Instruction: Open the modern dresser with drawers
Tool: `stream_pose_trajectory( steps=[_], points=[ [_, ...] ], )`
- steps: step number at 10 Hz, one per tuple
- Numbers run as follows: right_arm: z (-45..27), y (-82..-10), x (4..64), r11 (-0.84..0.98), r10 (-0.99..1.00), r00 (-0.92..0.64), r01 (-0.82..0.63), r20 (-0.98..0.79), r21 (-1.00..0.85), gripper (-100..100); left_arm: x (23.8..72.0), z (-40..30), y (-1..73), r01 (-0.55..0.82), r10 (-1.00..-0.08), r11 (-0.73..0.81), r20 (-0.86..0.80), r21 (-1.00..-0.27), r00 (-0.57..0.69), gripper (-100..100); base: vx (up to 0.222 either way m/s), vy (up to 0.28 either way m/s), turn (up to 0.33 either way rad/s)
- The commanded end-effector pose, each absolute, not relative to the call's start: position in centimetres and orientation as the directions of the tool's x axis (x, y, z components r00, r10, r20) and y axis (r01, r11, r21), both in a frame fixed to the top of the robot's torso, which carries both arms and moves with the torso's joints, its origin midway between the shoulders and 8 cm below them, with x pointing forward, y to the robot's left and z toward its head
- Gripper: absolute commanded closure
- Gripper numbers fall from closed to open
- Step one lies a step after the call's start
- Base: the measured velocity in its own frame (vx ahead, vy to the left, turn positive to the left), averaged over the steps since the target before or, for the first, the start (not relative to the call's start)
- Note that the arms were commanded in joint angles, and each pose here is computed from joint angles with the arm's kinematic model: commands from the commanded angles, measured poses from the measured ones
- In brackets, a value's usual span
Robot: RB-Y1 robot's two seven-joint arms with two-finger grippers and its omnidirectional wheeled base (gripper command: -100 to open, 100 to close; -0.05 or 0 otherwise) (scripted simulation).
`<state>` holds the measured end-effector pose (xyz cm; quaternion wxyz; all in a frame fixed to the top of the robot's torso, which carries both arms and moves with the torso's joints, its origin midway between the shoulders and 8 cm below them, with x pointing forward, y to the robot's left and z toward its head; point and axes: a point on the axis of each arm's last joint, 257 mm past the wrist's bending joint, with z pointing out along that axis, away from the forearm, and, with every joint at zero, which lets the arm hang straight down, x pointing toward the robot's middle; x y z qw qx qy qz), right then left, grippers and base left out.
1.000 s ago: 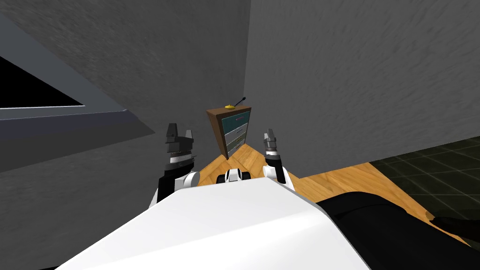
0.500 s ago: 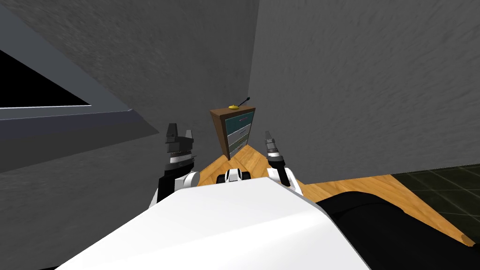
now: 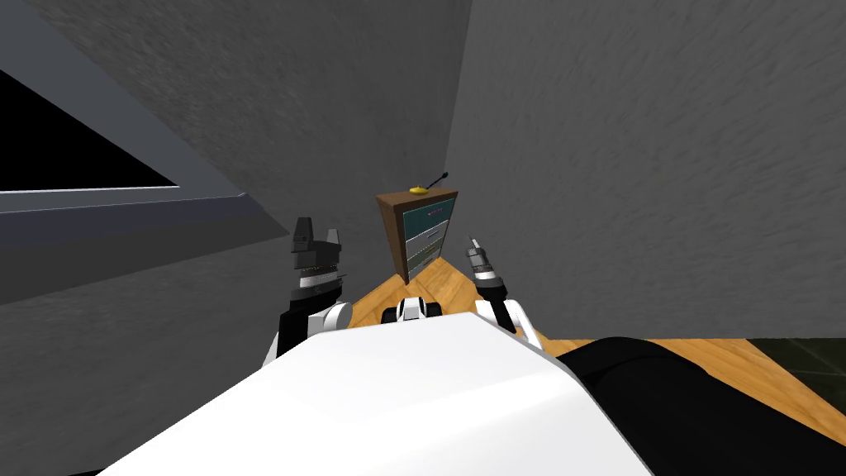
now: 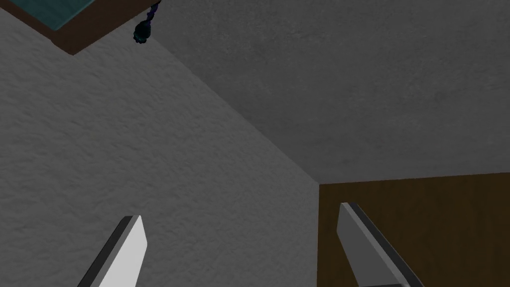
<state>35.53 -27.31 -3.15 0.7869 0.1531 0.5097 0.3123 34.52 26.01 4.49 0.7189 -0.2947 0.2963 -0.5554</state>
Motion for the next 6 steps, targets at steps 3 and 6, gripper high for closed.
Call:
stream_pose_trajectory(
  steps=[3,6],
  points=[
    [-4.8,-28.4,35.1,0.885,0.460,0.292,-0.227,-0.839,0.406,-100,34.5,4.5,26.0,0.624,-0.973,0.209,-0.099,-0.753,0.207,0,0.064,0.019,0.108],
    [-5.6,-28.8,34.9,0.935,0.347,0.283,-0.176,-0.894,0.307,-100,34.5,4.5,26.0,0.624,-0.973,0.209,-0.099,-0.753,0.207,0,0.064,0.009,0.090]
  ],
)
